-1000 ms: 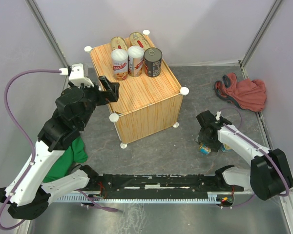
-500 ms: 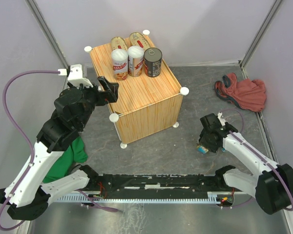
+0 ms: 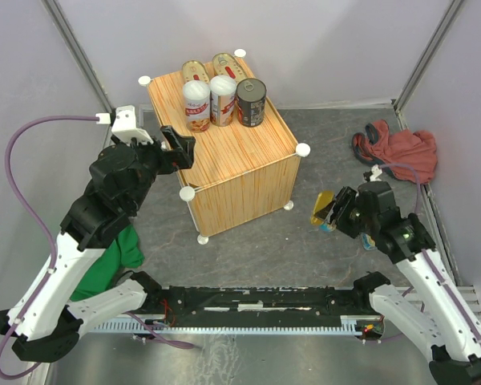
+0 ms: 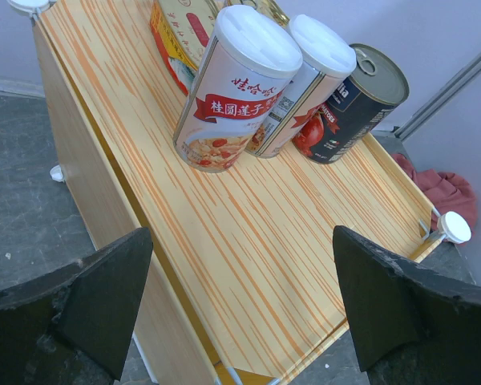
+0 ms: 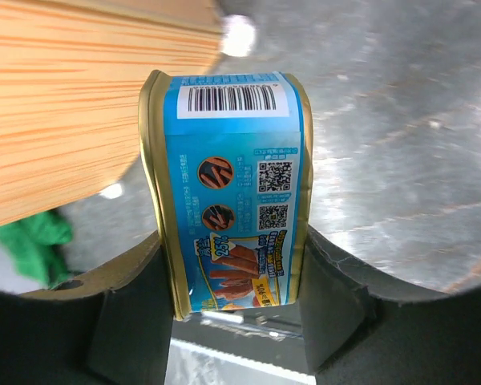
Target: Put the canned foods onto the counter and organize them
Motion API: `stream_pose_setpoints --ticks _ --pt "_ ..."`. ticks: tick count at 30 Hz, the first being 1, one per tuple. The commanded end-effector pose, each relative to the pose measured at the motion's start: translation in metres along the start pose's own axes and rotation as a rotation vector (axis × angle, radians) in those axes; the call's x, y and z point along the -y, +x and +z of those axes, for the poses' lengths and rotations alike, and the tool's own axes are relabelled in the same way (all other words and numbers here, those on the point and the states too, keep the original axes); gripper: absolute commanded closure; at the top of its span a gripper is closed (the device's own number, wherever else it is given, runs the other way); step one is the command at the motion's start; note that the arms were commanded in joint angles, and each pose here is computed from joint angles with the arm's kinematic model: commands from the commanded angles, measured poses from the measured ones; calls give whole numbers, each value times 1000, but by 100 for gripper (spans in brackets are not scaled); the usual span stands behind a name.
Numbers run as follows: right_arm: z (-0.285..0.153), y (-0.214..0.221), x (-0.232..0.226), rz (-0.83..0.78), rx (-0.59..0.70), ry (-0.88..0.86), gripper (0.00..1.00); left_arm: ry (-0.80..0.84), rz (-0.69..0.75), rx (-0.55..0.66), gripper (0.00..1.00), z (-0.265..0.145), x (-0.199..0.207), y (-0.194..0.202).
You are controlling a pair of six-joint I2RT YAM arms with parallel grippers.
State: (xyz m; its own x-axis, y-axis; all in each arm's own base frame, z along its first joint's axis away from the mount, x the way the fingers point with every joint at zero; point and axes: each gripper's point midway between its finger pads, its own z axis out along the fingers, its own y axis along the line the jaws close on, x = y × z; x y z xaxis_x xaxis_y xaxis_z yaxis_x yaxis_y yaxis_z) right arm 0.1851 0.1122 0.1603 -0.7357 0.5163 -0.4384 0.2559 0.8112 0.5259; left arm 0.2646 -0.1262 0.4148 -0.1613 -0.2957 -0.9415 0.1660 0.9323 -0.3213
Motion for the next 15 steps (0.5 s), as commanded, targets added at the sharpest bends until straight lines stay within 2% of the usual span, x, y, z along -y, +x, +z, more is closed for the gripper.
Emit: stream_pose_setpoints --ticks 1,8,15 --pt "-48 -26 -79 -47 45 -313 84 16 -55 26 1 -1 6 -13" --pt "-102 -42 -157 -84 52 -597 84 33 -48 18 0 5 13 -14" --pt "-135 -33 -226 -147 -4 -789 83 33 -42 20 0 6 14 -16"
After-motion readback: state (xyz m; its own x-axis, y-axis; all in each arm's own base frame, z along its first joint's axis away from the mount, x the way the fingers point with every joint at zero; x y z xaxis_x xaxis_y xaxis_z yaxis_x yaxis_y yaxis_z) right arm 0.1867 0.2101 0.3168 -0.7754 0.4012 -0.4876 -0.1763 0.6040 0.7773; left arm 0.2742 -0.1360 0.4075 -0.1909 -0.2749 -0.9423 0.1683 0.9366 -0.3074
